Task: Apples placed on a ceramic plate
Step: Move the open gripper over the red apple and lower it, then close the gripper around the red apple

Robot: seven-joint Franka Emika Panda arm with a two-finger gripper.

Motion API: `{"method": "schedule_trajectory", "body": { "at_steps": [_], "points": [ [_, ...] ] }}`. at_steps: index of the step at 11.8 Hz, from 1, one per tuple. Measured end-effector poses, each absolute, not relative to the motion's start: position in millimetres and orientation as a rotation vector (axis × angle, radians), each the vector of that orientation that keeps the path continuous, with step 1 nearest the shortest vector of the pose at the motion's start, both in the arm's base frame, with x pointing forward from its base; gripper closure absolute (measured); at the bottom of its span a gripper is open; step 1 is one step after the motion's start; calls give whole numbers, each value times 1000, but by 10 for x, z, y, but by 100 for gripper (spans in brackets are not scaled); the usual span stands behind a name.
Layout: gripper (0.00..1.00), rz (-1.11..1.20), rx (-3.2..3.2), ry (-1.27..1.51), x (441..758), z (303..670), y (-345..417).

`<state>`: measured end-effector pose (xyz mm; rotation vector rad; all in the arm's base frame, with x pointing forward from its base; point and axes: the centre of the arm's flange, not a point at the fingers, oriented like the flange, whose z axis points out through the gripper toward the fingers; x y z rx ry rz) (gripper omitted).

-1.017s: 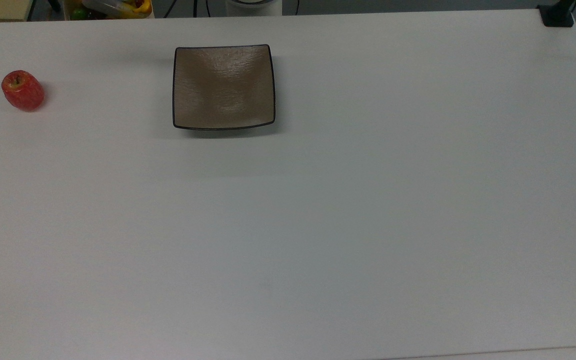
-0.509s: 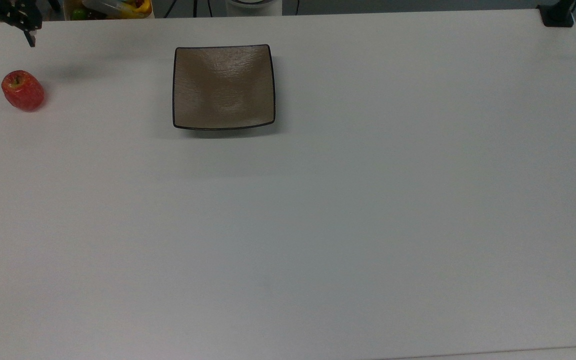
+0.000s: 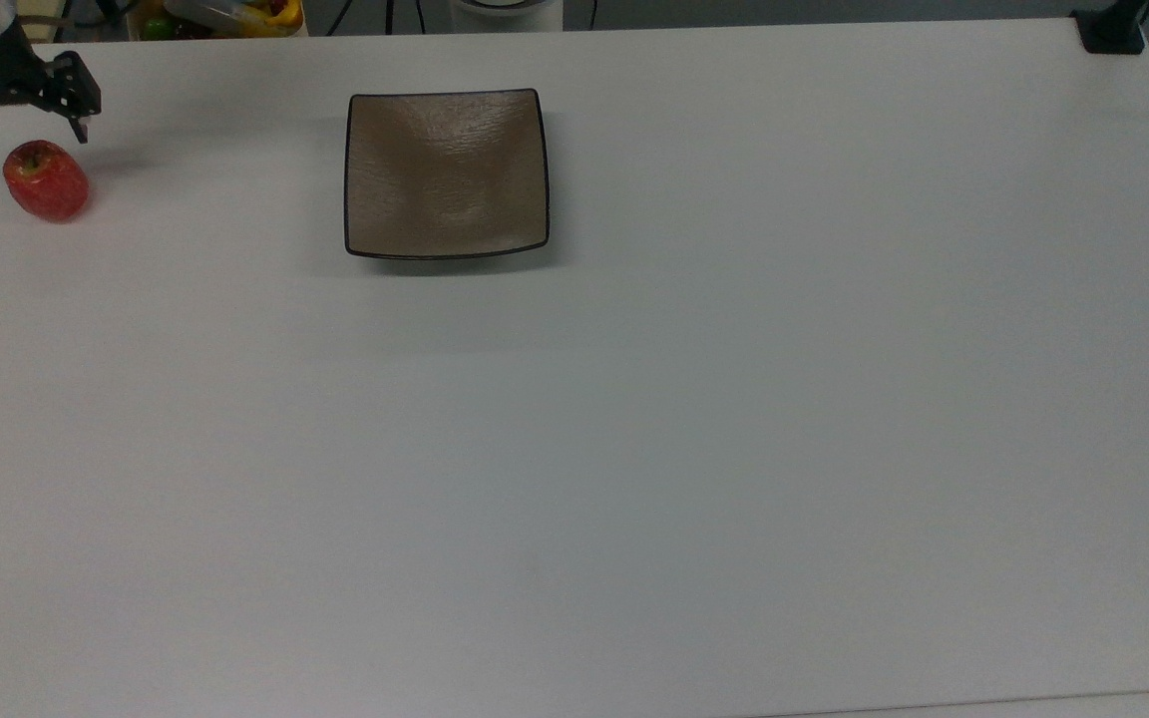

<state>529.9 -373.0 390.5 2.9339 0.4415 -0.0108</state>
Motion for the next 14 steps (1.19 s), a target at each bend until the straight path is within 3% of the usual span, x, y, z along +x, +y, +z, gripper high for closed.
{"method": "schedule_trajectory", "body": {
  "at_steps": [9, 11, 13, 14],
  "points": [
    [0, -51, 2835, 528, 5242, 3154, -3829],
    [7, -51, 2832, 543, 5264, 3115, -3809],
    [23, -48, 2828, 553, 5269, 3128, -3809],
    [23, -49, 2827, 557, 5269, 3128, -3809]
  ]
}}
